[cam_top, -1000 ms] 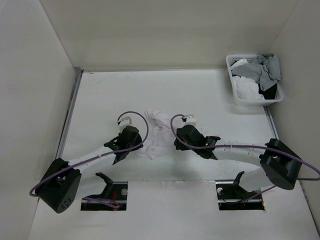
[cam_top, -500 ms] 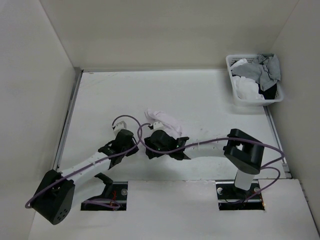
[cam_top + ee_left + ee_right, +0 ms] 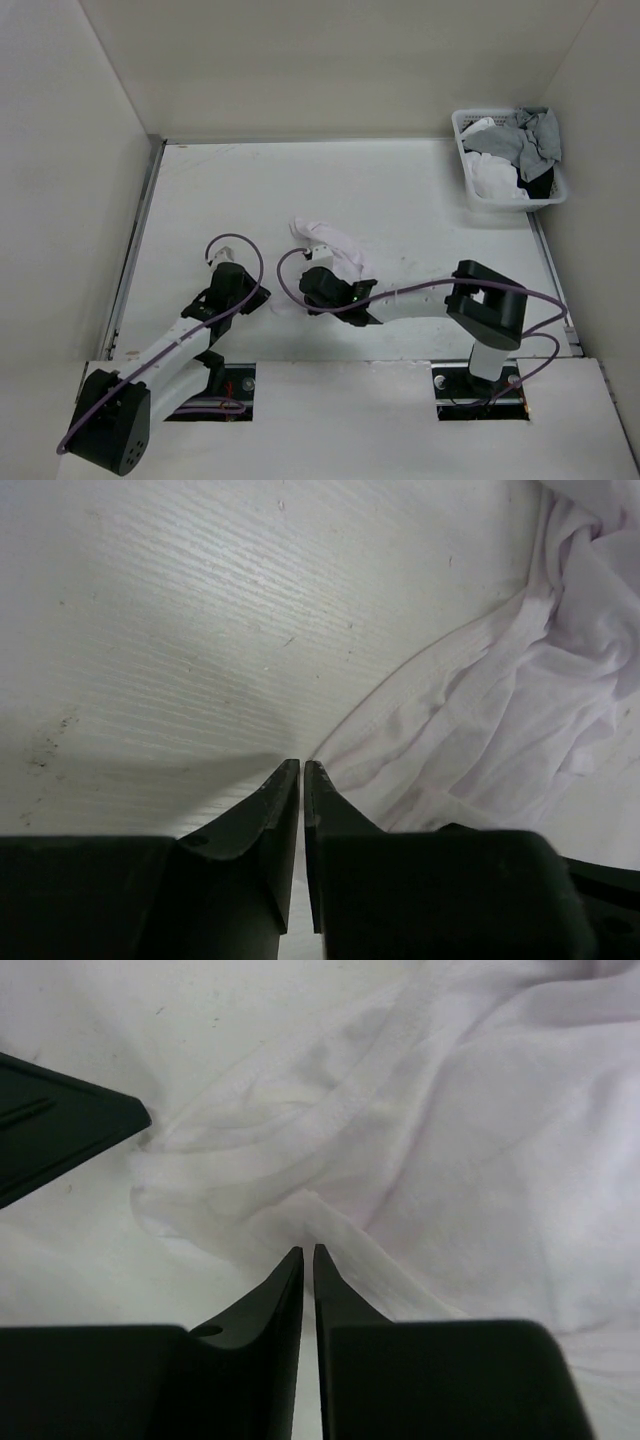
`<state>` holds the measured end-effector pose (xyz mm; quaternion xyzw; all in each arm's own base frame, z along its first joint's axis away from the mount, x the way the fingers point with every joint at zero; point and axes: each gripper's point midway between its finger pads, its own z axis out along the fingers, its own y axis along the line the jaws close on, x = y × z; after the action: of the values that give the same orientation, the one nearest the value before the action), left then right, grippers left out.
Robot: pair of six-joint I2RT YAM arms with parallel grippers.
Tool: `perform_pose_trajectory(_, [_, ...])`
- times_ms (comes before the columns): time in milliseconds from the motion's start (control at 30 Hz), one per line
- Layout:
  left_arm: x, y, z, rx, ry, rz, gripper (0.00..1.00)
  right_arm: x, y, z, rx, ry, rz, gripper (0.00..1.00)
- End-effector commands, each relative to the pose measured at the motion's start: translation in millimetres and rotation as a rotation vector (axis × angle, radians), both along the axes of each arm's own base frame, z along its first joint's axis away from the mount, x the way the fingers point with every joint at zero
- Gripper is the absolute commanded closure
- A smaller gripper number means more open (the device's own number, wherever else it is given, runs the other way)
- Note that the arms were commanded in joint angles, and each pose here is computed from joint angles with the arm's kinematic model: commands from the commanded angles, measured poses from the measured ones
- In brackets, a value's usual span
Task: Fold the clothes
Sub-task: Flatten the tank top out
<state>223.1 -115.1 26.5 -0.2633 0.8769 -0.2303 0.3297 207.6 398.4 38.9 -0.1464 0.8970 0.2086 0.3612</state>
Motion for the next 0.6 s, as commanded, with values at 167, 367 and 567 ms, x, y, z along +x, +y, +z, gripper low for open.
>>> perform_pose_trajectory(167, [-2.4, -14.6, 2.9, 0.005, -0.026, -0.071, 0.63, 0.9, -41.3, 82.5, 0.231, -0.125, -0.157, 0.93])
perform_pose_trajectory(367, [-11.6, -26.1, -6.0, 0.053, 0.017, -0.133, 0.69, -13.1, -47.0, 69.8, 0.244, -0.072, -0.123, 0.81])
perform_pose_trajectory(567, [-8.2, -30.8, 0.7, 0.060, -0.007, -0.134, 0.92, -8.0, -13.2, 38.8, 0.132, -0.070, -0.055, 0.47])
